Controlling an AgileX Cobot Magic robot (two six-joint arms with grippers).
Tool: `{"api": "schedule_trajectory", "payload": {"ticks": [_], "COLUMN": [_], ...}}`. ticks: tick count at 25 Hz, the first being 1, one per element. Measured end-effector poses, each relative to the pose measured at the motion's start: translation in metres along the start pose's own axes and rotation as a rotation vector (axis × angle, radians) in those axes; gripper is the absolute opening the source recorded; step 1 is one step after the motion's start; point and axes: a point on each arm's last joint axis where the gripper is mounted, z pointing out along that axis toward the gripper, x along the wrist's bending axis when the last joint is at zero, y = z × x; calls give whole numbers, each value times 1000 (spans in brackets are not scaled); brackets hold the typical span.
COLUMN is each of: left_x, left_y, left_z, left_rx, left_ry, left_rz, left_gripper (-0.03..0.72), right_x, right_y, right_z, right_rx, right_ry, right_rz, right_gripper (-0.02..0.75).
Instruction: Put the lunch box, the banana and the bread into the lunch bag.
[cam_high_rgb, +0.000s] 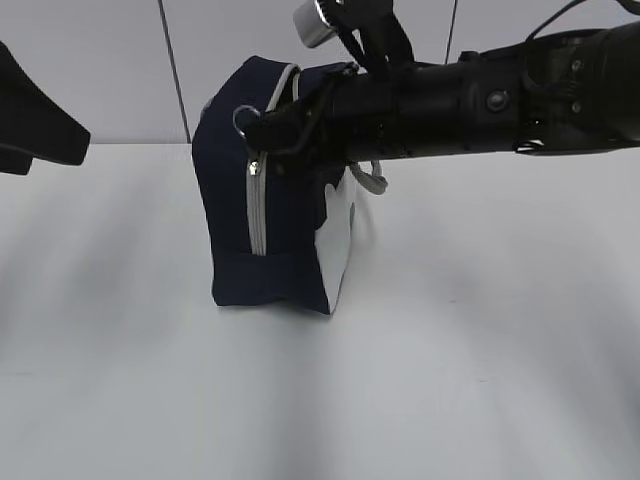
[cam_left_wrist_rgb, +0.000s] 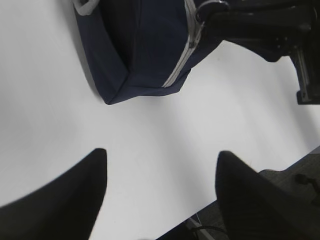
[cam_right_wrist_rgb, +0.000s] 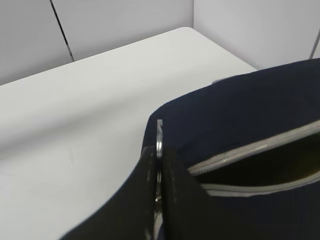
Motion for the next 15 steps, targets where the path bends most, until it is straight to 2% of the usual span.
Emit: {"api": "schedule_trajectory", "payload": {"ticks": [10, 15], "left_x": [4, 7], "left_y": [4, 10], "left_z": [14, 26], "left_rx": [21, 4], "left_ry": [-22, -53], "left_rz": [49, 71], "left_gripper": [468, 468], "right_x": [-15, -21], "right_y": [23, 34], "right_z": [-1, -2], "right_rx": [-25, -35], "right_ry": [-105, -125], "right_rz": [21, 56], "right_gripper": [-16, -16]}}
